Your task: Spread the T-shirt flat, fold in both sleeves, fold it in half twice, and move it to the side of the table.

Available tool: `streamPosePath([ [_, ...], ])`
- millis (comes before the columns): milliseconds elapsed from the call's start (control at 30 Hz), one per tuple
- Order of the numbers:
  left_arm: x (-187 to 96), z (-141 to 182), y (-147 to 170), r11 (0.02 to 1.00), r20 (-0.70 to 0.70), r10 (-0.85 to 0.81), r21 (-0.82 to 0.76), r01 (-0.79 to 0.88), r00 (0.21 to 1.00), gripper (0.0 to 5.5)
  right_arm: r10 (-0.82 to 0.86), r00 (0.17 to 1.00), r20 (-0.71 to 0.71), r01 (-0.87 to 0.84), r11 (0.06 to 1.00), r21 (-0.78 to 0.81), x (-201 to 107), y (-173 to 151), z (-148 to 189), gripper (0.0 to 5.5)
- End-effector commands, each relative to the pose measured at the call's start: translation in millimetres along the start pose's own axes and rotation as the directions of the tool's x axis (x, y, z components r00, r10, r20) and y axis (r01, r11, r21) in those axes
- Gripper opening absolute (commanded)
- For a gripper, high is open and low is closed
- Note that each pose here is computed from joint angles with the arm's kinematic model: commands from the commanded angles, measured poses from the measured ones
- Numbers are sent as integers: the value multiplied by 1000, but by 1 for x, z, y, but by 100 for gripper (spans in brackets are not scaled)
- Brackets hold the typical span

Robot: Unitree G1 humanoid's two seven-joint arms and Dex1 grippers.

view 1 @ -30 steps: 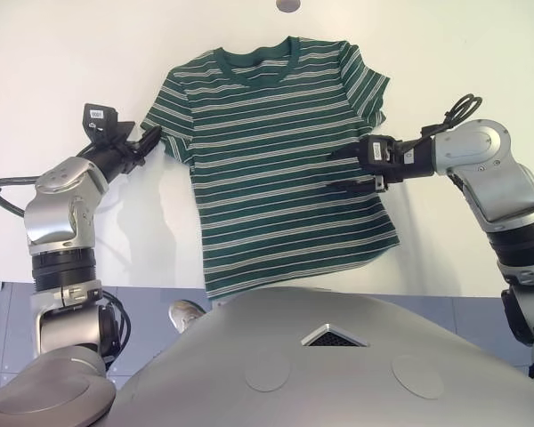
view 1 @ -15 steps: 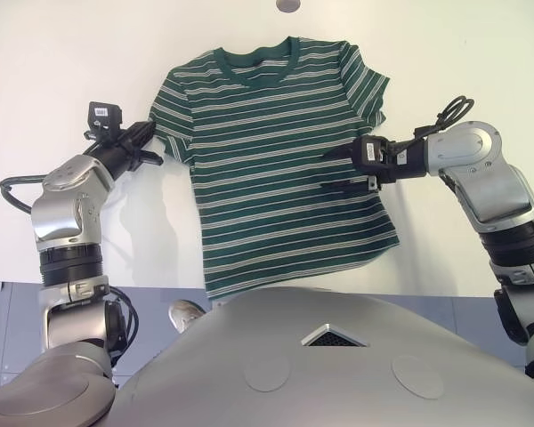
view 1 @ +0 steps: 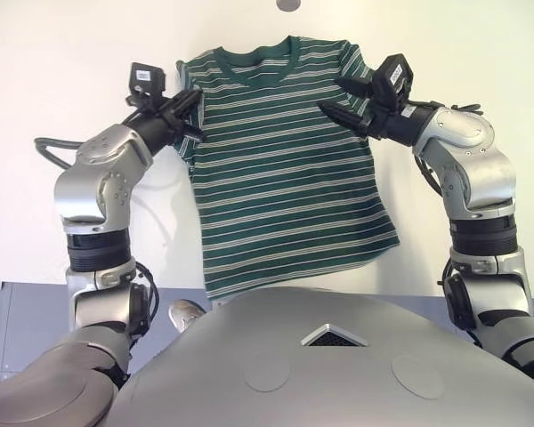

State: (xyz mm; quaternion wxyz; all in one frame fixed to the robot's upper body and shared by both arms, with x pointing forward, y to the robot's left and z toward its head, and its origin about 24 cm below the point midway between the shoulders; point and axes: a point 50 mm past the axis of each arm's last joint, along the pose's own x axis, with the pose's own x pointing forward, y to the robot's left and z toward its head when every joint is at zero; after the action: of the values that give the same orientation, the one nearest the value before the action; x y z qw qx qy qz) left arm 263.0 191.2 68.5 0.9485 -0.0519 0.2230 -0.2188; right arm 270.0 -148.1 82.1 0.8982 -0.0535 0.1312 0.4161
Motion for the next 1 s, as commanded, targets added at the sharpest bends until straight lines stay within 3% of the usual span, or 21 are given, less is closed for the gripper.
streamPosePath([
  [33,17,0,-1,999,-37,12,32,-11,999,4,-171,985,-18,172,982,78,-4,-17,-8,251],
  [133,28,0,-2,999,-38,24,23,-23,999,4,-379,925,-38,379,902,206,-13,-47,-16,251],
  [200,31,0,-5,1000,-25,13,9,-13,1000,55,-479,873,-94,486,840,243,-18,-64,-30,251],
  [400,7,25,-8,998,179,-69,19,67,981,163,-509,844,-168,536,789,300,-6,-82,-52,251],
  [500,-11,36,1,1000,276,-24,18,20,961,217,-490,853,-178,521,787,330,-1,-83,-60,251],
  [600,-23,35,10,999,296,38,27,-48,955,281,-468,863,-192,506,794,339,3,-79,-67,186],
  [900,-21,29,9,991,246,76,90,-101,966,285,-427,884,-191,467,826,314,11,-71,-70,11],
  [1000,-22,27,11,990,236,81,90,-104,968,285,-451,879,-154,477,834,278,12,-72,-64,1],
])
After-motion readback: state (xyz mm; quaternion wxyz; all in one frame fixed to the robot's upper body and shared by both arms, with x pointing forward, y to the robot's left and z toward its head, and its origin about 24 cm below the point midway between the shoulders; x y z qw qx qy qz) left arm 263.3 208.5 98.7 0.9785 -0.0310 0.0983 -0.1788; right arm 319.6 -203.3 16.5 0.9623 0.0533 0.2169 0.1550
